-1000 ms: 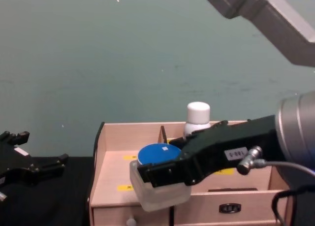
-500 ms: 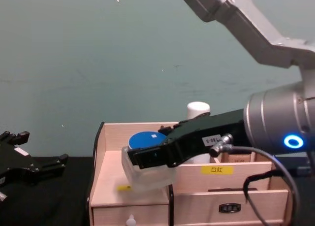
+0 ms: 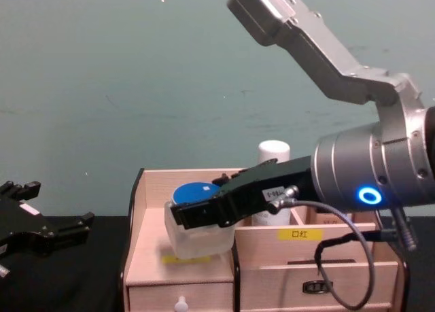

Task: Pick up the facial cleanser and watermelon frost from the table and place them into the tiered storage box.

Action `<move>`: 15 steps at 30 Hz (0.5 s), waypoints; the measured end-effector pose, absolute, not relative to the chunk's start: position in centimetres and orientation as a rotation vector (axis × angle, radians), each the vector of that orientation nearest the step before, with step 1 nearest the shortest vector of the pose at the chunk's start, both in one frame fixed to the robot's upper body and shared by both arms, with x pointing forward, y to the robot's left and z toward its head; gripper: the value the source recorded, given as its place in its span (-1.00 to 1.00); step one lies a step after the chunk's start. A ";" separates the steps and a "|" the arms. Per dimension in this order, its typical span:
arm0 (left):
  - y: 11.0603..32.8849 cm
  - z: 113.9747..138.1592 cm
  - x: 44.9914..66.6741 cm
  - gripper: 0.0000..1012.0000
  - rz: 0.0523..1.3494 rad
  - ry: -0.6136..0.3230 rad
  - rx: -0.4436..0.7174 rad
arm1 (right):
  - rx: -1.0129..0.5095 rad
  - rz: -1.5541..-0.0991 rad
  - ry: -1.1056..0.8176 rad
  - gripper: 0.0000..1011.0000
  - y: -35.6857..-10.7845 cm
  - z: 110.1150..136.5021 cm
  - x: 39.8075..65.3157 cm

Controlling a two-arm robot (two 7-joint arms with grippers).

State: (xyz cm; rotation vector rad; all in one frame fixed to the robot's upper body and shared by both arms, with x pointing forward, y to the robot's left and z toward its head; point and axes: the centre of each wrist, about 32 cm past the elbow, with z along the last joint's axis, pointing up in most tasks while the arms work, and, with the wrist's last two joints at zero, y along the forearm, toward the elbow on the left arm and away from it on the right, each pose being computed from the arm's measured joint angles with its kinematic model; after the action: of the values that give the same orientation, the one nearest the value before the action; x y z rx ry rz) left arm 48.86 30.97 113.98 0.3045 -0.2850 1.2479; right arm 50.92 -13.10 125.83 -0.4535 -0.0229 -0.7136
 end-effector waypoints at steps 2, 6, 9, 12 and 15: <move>31.0 114.0 48.9 0.98 1.248 -0.285 0.304 | -0.452 -0.715 -0.022 0.43 -13.0 125.8 51.1; 31.0 114.0 48.9 0.98 1.248 -0.285 0.304 | -0.451 -0.719 -0.020 0.43 -12.7 125.6 51.6; 31.0 114.0 48.9 0.98 1.248 -0.285 0.304 | -0.450 -0.725 -0.017 0.43 -12.5 125.5 51.9; 31.0 114.0 48.9 0.98 1.248 -0.285 0.304 | -0.449 -0.730 -0.016 0.43 -12.4 125.4 52.2; 31.0 114.0 48.9 0.98 1.248 -0.285 0.304 | -0.450 -0.734 -0.013 0.43 -12.3 125.2 52.5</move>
State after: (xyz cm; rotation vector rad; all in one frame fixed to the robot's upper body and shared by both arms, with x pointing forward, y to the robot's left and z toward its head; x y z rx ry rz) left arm 48.86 30.96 113.98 0.3044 -0.2850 1.2479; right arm 52.52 -12.25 125.23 -0.4497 -0.0128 -0.7341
